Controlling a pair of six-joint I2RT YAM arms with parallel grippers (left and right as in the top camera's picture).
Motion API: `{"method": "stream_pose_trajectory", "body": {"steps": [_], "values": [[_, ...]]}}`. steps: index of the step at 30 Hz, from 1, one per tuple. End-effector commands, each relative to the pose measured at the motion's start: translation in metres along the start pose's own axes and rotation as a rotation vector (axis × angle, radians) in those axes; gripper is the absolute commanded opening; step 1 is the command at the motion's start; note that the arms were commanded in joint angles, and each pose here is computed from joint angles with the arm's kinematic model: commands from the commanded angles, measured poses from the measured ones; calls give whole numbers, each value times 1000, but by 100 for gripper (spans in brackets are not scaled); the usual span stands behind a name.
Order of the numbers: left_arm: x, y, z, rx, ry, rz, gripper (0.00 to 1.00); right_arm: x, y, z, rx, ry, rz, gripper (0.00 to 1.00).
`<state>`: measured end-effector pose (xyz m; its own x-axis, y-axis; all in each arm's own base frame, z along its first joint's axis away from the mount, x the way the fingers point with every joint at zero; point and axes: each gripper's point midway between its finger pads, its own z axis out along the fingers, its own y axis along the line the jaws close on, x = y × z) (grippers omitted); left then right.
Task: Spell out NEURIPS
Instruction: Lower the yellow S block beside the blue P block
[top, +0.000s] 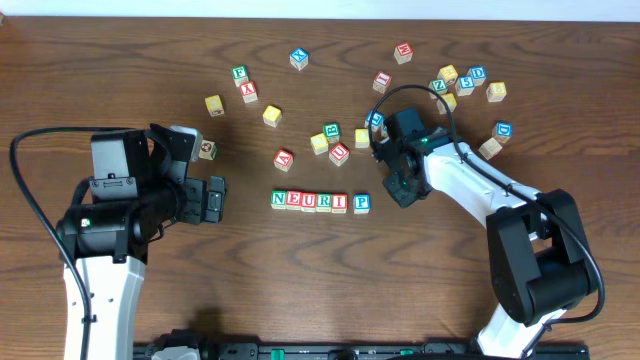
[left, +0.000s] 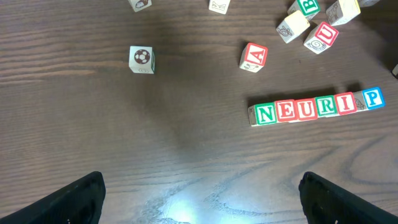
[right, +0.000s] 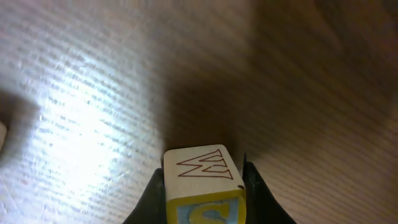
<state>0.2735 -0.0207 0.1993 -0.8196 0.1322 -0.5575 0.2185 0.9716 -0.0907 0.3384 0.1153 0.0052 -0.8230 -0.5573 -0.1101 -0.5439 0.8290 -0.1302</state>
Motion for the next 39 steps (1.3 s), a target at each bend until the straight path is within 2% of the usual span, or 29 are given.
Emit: {"method": "stream_pose_trajectory", "body": {"steps": [1, 11, 20, 28, 39], "values": [[-7, -1, -7, 5, -26, 15, 98, 2, -7, 5, 31, 8, 112, 1], [-7, -1, -7, 4, -26, 15, 98, -7, -14, -3, 68, -29, 318, 1], [-7, -1, -7, 4, -26, 15, 98, -21, 11, -23, 17, -96, 512, 1], [-7, -1, -7, 5, -26, 15, 98, -33, 49, -29, -5, -132, 451, 1], [-7, -1, -7, 4, -26, 15, 98, -32, 51, -29, 8, -128, 461, 1]]}}
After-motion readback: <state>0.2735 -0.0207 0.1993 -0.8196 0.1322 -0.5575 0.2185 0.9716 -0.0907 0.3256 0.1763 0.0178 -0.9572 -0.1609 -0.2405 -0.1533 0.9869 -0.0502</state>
